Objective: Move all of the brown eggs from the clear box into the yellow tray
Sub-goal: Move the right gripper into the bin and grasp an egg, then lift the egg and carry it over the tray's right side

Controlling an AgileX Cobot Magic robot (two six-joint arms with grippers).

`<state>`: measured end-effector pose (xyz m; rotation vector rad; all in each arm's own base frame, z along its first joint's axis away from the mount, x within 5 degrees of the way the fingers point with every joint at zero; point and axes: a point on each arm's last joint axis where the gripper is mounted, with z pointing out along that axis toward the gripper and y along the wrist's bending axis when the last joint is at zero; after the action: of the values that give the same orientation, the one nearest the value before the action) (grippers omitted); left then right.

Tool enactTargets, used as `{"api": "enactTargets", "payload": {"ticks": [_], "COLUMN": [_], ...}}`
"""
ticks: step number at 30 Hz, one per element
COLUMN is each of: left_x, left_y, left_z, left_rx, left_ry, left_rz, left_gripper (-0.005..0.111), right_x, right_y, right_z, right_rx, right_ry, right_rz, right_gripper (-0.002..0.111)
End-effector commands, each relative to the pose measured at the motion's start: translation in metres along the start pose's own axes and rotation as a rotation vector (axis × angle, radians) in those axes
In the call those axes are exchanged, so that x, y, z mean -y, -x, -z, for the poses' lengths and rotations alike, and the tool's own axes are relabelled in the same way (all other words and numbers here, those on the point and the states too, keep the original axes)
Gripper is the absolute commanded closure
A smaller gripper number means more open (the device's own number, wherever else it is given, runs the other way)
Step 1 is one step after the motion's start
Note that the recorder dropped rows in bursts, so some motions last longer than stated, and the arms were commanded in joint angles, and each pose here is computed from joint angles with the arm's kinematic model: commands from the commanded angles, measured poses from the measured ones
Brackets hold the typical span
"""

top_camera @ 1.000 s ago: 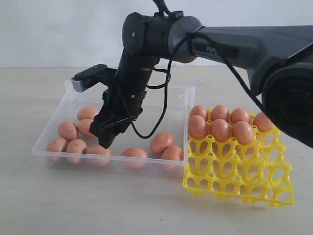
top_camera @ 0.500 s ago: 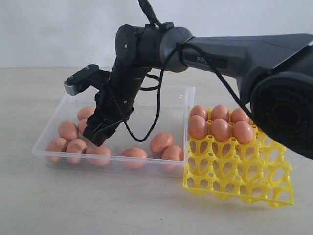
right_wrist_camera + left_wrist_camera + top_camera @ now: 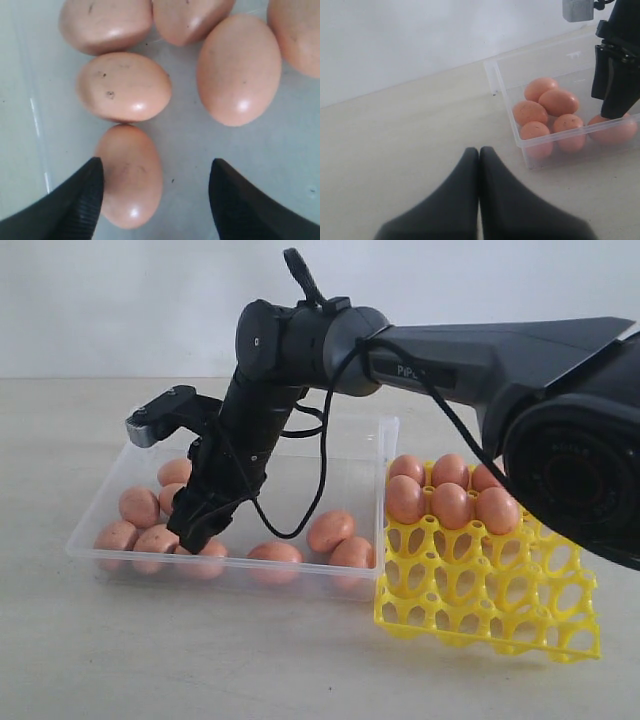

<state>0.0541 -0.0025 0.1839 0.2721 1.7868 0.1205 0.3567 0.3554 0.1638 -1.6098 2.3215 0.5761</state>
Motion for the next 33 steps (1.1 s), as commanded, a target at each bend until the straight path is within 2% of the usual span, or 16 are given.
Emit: {"api": "enactTargets", "payload": {"ticks": [1,12,19,20,23,28,33], "left_x": [0.0,0.0,0.0,0.0,0.0,0.0,0.0], "left_y": [0.001,0.001,0.001,0.001,0.001,0.001,0.001], "left_z": [0.0,0.0,0.0,0.0,0.0,0.0,0.0], "left_rx": [0.011,0.011,0.011,0.011,0.011,0.011,0.011], "left_ry": [-0.004,-0.004,-0.004,-0.004,-0.004,-0.004,-0.004], "left_rz": [0.006,0.006,0.006,0.006,0.006,0.006,0.006], "left_gripper": [0.111,0.111,0.111,0.111,0.111,0.111,0.111], "right_x": [0.003,0.011,0.014,0.013,0.013,0.01,0.007], "right_y": [-0.007,-0.012,-0.009,-0.009,-0.012,-0.016,0.0], "right_z": [-0.014,-0.031,-0.031,-0.031,-0.031,-0.025,0.005], "right_rx": [-0.033,-0.036,-0.008,-0.006,-0.044,-0.103,0.011], "right_ry": [0.014,-0.017,-0.048,-0.047,-0.04,-0.03,-0.089], "right_rz": [0.012,0.011,0.174,0.159,0.018,-0.129,-0.358], "right_gripper": [0.049,0.049,0.05,0.057,0.108,0.109,0.109]}}
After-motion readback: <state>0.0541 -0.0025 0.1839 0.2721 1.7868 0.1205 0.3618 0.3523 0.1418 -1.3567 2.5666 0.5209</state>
